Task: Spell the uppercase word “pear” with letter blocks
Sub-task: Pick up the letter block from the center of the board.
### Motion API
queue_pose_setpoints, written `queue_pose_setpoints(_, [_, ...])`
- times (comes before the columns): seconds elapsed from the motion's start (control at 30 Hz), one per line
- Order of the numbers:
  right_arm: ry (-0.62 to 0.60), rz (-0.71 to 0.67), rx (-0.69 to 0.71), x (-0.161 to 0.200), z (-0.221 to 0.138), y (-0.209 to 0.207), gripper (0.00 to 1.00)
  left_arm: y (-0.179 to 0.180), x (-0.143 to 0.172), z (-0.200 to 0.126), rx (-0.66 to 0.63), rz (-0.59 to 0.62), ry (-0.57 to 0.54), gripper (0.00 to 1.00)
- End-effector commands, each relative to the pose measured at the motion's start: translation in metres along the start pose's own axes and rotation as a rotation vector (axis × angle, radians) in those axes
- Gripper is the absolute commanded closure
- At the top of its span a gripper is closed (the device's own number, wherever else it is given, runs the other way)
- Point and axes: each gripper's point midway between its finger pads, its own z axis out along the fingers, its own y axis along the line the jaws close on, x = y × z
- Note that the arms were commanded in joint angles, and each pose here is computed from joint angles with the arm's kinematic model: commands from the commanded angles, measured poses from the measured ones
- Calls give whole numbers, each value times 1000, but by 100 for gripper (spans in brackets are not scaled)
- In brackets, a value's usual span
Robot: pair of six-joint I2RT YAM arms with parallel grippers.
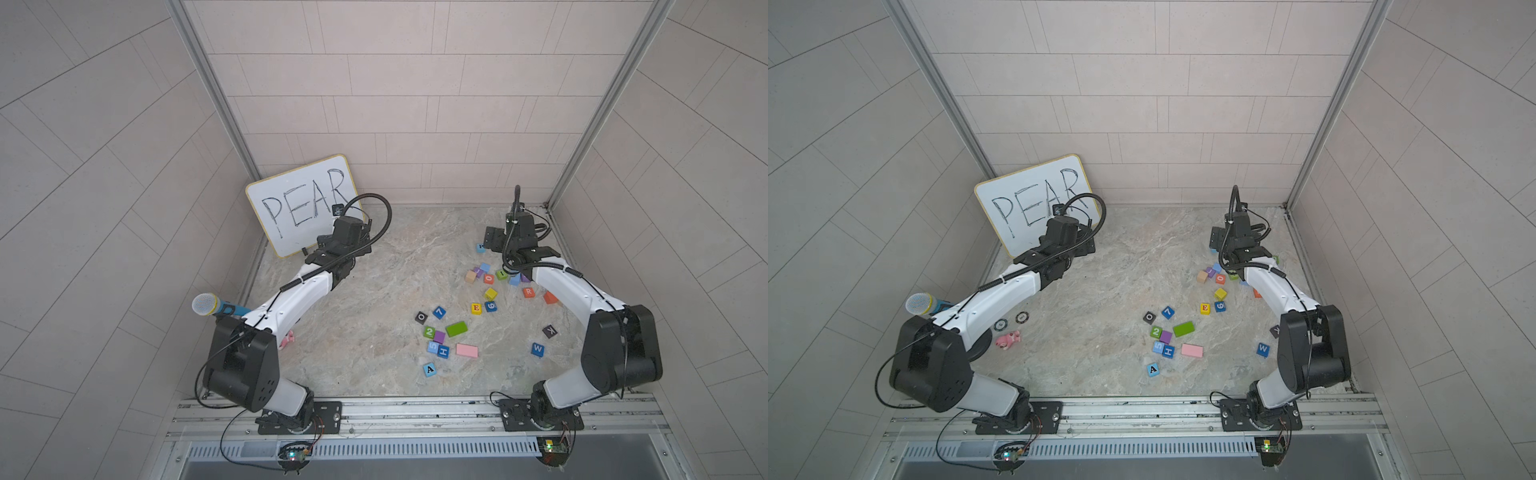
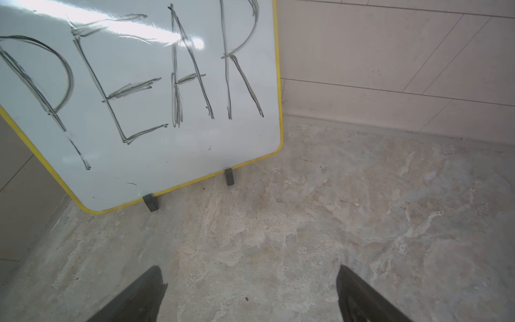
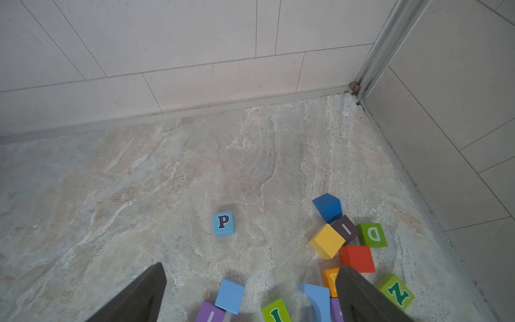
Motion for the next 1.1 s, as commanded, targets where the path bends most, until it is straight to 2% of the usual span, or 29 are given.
queue_pose_setpoints(0.0, [84,-50,10,12,8,3,1,-25,8,-6,41,20,62,0])
queue_pose_setpoints(0.1, [134,-70,10,21,23,6,6,-51,11,-7,92,52,75,0])
queue_pose_setpoints(0.17, [171,-75,3,28,32,10,14,-67,17,-5,139,70,97,0])
queue_pose_setpoints(0.33, [224,-80,-12,38,50,17,22,-87,32,9,197,62,159,0])
queue_pose_setpoints(0.5, [252,-86,-8,46,61,18,24,-96,38,15,218,60,186,1])
queue_pose_setpoints(0.8, [336,-94,-22,65,78,22,33,-102,60,19,254,53,252,1])
queue_pose_setpoints(1.07, [377,-80,-22,76,98,28,40,-104,63,19,271,44,262,1])
